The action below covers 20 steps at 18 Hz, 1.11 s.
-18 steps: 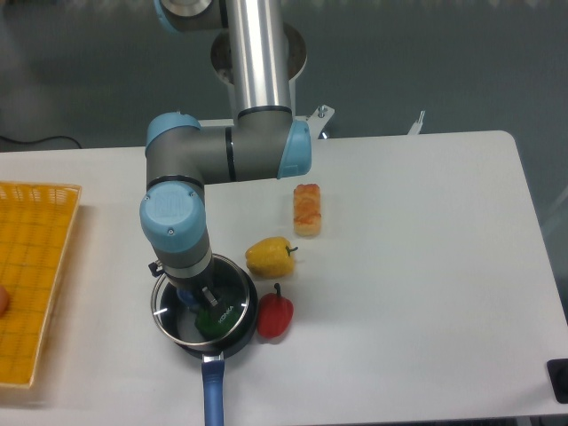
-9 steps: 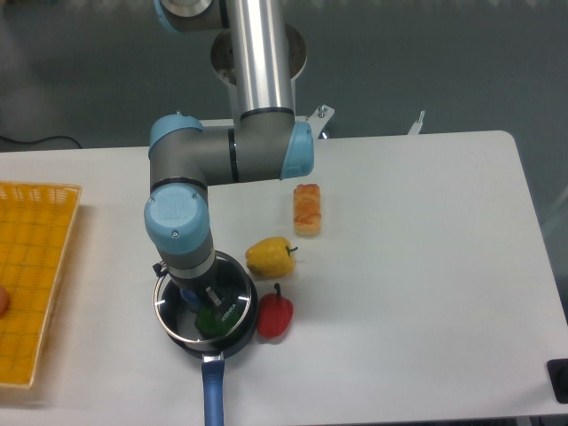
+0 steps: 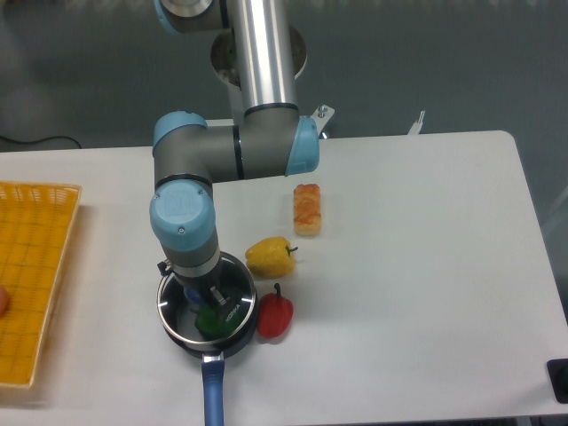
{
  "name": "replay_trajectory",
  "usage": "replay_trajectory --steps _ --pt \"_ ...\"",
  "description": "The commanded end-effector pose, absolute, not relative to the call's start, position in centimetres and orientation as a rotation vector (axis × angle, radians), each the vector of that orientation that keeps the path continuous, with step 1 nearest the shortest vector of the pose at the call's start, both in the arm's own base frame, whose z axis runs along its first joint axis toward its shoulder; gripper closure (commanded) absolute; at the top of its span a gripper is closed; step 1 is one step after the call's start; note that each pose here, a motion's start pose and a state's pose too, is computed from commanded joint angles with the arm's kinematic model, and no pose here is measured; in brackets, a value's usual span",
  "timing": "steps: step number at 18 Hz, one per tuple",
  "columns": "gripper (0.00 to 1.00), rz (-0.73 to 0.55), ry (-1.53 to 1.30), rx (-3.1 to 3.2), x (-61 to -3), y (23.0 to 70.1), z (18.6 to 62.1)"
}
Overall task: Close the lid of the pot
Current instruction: 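Lower the lid onto the saucepan rim, then adjust the lid position on the saucepan rim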
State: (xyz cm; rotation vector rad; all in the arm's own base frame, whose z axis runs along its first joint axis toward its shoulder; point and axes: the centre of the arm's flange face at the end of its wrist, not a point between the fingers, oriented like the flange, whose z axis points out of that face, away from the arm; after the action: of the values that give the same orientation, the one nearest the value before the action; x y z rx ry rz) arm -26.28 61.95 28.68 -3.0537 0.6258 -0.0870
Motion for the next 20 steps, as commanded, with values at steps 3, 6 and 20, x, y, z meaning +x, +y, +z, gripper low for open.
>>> replay_trajectory --steps 3,6,20 --pt "0.40 -0.087 0.614 -3.056 -26.8 61.9 28.5" --pt "0.40 -0.087 0.609 -3.057 -27.1 61.9 28.4" --pt "0.40 -0.083 0.600 -3.057 -27.5 62.3 28.2"
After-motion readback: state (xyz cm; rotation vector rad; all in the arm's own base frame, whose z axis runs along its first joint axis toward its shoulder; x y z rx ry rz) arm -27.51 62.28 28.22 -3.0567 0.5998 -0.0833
